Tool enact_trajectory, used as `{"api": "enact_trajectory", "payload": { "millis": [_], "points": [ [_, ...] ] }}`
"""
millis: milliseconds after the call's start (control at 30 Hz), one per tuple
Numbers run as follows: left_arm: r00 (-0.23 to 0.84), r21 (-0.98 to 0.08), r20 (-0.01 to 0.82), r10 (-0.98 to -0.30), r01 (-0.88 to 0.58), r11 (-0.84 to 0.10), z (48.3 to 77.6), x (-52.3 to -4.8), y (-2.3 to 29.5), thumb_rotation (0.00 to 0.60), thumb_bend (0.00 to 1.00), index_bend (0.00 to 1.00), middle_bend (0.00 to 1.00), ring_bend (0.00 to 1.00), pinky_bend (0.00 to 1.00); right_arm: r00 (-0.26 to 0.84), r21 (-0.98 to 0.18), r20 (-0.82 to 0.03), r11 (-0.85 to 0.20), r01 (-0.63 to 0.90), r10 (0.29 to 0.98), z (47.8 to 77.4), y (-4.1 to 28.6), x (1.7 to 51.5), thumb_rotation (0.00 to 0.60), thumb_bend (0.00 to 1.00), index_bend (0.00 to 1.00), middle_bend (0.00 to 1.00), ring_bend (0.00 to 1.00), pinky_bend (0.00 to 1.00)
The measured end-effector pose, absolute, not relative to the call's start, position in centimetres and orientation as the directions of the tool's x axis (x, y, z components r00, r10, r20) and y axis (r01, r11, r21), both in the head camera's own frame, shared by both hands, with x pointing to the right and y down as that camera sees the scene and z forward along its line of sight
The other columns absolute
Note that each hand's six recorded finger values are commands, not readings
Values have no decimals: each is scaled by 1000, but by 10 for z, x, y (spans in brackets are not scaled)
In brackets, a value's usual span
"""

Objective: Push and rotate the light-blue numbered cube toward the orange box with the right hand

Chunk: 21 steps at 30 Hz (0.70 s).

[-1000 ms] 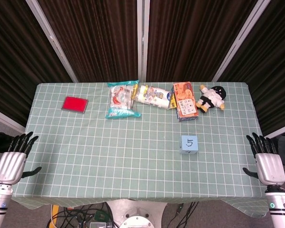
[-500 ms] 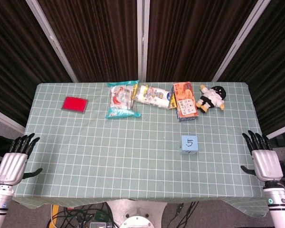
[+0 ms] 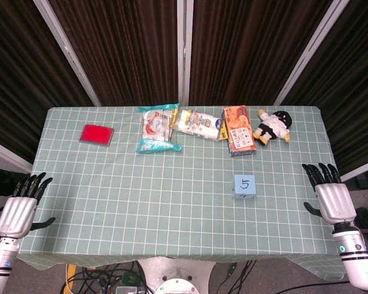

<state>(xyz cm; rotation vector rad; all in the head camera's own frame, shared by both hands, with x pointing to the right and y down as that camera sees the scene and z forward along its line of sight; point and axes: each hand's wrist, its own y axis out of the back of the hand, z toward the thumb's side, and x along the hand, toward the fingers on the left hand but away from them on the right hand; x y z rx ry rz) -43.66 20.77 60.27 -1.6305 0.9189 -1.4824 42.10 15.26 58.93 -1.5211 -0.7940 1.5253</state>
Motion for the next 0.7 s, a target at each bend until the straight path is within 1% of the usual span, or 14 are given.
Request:
{"api": "enact_trajectory", "payload": {
  "millis": [33,67,100,167,200,233,300,367,533,700],
  "points": [
    [76,-880,471,-879,-30,-474,603,-437,208,587,69,85,0,0,65,71,-877,-475,-465,-123,877,590,152,419,600,734,0,775,660,637],
    [76,-879,472,-878,-30,-476,603,-437,208,587,69,85,0,0,65,76,-875,-478,-466,-132,875,590,150,417,600,822,0,823,704,664],
    [75,-878,474,-877,-29,-477,604,-437,209,589,70,85,0,0,65,82,-873,-479,-465,-148,874,591,149,415,600,870,5,847,727,675],
    [75,-876,478,-875,-27,-481,604,-438,209,590,70,85,0,0,65,92,-867,-485,-465,-178,870,592,146,411,600,936,89,887,761,688],
    [75,-875,480,-874,-26,-483,604,-438,209,590,70,85,0,0,65,100,-861,-494,-470,-196,864,593,145,408,600,948,126,892,765,688],
    [74,-874,482,-873,-25,-485,605,-438,209,592,70,85,0,0,65,105,-855,-504,-477,-205,857,594,144,407,600,971,186,897,771,689],
    [73,-873,485,-871,-25,-488,605,-438,209,592,70,85,0,0,66,122,-839,-531,-499,-218,839,597,143,402,600,996,261,901,781,689],
    [76,-872,486,-871,-23,-489,605,-437,209,591,70,85,0,0,66,138,-823,-555,-519,-229,820,599,143,399,600,1000,300,905,791,690],
    [81,-872,486,-870,-20,-489,604,-435,208,591,70,85,0,0,66,180,-785,-609,-553,-278,773,603,142,390,600,1000,309,907,800,693],
    [75,-869,492,-867,-18,-494,606,-436,209,593,70,85,0,0,65,197,-743,-657,-580,-334,728,612,148,383,600,1000,305,907,801,693]
  ]
}}
